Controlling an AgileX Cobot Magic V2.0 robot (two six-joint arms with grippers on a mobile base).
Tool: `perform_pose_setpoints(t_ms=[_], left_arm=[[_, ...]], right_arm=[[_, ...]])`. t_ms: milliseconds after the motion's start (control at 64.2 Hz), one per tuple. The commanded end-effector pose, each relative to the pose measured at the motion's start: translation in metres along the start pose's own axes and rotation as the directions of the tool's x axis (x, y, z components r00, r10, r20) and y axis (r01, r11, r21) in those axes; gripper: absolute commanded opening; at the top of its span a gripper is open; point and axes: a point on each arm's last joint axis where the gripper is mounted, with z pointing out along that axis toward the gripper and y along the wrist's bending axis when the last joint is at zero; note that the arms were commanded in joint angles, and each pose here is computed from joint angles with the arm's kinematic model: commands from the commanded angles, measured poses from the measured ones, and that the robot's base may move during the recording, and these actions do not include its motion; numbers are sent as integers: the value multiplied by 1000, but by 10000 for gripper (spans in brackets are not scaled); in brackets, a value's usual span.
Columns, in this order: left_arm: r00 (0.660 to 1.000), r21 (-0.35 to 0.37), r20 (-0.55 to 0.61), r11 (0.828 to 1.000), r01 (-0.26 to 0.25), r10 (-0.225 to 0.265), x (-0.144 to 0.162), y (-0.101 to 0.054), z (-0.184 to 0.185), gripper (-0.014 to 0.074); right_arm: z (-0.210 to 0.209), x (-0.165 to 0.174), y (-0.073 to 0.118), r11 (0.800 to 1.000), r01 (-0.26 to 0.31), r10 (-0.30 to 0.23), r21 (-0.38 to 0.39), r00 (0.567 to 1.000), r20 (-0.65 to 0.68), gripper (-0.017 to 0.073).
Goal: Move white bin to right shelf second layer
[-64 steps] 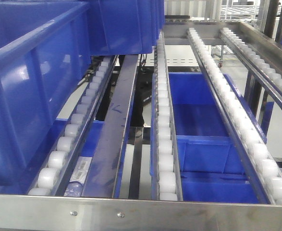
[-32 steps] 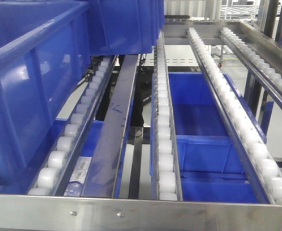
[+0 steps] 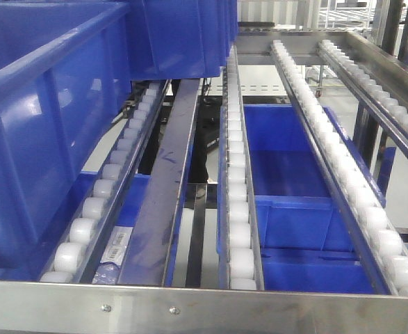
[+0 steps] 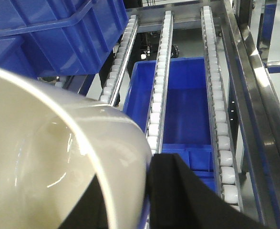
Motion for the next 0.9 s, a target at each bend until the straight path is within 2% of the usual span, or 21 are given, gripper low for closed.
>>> perform_pose_setpoints(t_ms=[0, 685, 888], left_arm=[[998, -4, 61, 1000, 9, -9, 4, 0, 0, 85], [998, -4, 61, 1000, 9, -9, 4, 0, 0, 85], [998, -4, 61, 1000, 9, -9, 4, 0, 0, 85]], right_arm=[[-3, -18, 3, 1000, 11, -9, -18, 992, 126, 57], [-3, -21, 4, 1000, 12, -8, -24, 989, 151, 57], [25, -18, 3, 1000, 10, -9, -4, 999, 46, 57]])
